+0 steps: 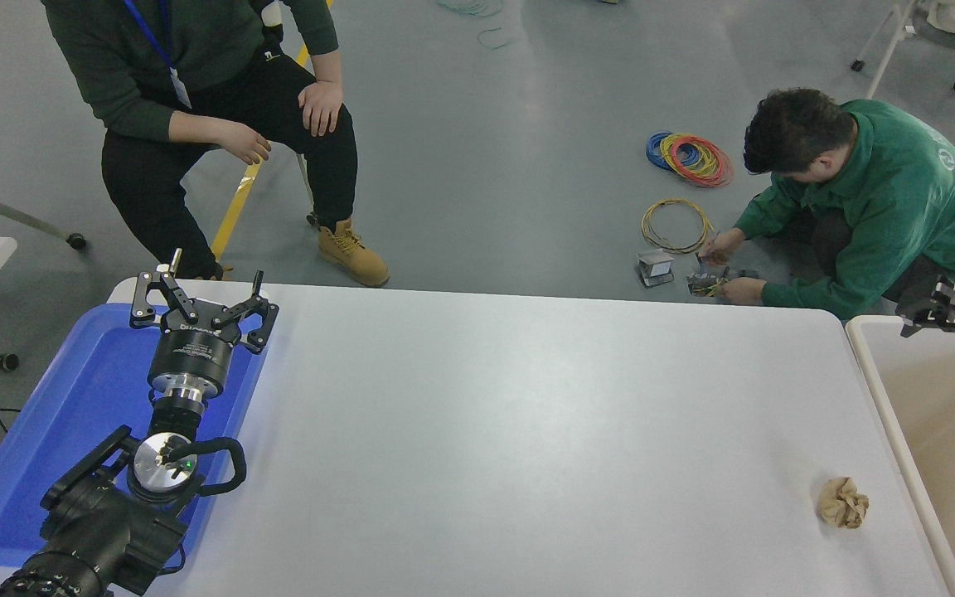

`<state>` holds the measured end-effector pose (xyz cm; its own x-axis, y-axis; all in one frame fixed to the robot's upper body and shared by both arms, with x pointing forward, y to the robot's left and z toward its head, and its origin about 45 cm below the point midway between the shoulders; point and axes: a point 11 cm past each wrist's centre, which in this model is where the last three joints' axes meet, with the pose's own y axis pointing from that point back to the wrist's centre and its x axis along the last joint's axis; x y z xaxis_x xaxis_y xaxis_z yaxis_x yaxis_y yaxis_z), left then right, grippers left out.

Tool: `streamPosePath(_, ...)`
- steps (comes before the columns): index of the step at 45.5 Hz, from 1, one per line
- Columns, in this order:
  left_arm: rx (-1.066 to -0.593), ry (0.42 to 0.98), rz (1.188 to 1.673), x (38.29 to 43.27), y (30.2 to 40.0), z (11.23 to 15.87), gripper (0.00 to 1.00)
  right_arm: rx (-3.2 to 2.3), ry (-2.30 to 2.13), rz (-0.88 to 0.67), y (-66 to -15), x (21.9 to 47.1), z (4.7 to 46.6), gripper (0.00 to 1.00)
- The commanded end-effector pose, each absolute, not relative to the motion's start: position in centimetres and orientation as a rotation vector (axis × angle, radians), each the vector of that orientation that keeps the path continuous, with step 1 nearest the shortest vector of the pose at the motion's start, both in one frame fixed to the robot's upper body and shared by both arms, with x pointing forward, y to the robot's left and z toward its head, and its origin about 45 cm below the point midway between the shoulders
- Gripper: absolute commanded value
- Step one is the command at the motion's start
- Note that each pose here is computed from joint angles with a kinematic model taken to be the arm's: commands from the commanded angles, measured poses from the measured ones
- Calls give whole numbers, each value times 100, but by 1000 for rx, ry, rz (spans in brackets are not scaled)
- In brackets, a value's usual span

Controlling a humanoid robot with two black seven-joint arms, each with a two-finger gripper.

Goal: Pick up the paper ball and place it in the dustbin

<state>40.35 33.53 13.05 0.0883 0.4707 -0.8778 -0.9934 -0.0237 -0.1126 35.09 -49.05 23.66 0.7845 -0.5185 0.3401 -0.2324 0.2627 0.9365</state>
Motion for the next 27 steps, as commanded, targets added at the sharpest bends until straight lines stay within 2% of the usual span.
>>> streamPosePath(1, -925, 747, 1363, 4035, 3355, 1305, 100, 1298, -622, -237, -4875, 3318, 2020, 100)
streamPosePath(14, -925, 747, 1363, 4035, 3355, 1305, 100, 1312, -503, -176, -4611, 3197, 1545, 100)
streamPosePath(27, -925, 747, 1363, 4035, 3355, 1305, 100, 1348, -475, -185, -4414, 3076, 1198, 100)
